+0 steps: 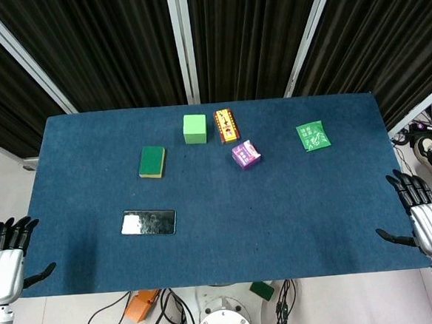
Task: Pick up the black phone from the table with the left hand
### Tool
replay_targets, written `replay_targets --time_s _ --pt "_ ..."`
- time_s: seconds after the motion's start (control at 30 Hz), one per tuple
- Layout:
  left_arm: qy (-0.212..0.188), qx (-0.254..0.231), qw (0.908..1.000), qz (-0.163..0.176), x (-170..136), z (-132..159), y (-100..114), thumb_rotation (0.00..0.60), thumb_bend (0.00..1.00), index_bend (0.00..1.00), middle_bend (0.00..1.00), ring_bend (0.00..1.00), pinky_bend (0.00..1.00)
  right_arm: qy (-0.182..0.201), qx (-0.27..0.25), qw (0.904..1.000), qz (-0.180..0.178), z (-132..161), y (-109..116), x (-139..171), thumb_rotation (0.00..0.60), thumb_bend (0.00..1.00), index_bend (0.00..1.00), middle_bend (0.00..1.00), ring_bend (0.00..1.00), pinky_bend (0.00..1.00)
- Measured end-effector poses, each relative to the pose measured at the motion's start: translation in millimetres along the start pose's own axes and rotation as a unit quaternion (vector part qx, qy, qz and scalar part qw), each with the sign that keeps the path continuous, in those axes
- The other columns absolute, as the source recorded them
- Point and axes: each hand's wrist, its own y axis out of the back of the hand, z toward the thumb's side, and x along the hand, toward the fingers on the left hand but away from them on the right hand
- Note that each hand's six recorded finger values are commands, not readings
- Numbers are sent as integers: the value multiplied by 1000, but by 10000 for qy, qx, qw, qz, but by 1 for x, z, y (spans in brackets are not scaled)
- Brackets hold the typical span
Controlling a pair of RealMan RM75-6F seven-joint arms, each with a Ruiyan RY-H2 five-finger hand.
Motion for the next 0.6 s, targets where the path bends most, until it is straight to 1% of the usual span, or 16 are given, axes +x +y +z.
replay_targets --time_s 0.1,0.3,0.47,0.6 --pt "-40 2 10000 -29 6 3 -1 600 139 139 103 42 40 34 21 10000 13 3 0 -3 600 149 0 0 0 0" --pt "-277 36 9996 -53 16 20 -2 600 139 139 103 42 40 71 99 9999 17 5 4 -7 600 149 0 0 0 0" --pt "-651 -29 9978 -144 32 50 -9 600 128 139 102 42 40 68 101 9999 -25 3 6 -9 600 148 0 0 0 0" --pt "-1057 -97 9937 -362 48 83 -24 600 88 147 103 43 40 83 103 9999 -10 3 5 -11 600 149 0 0 0 0"
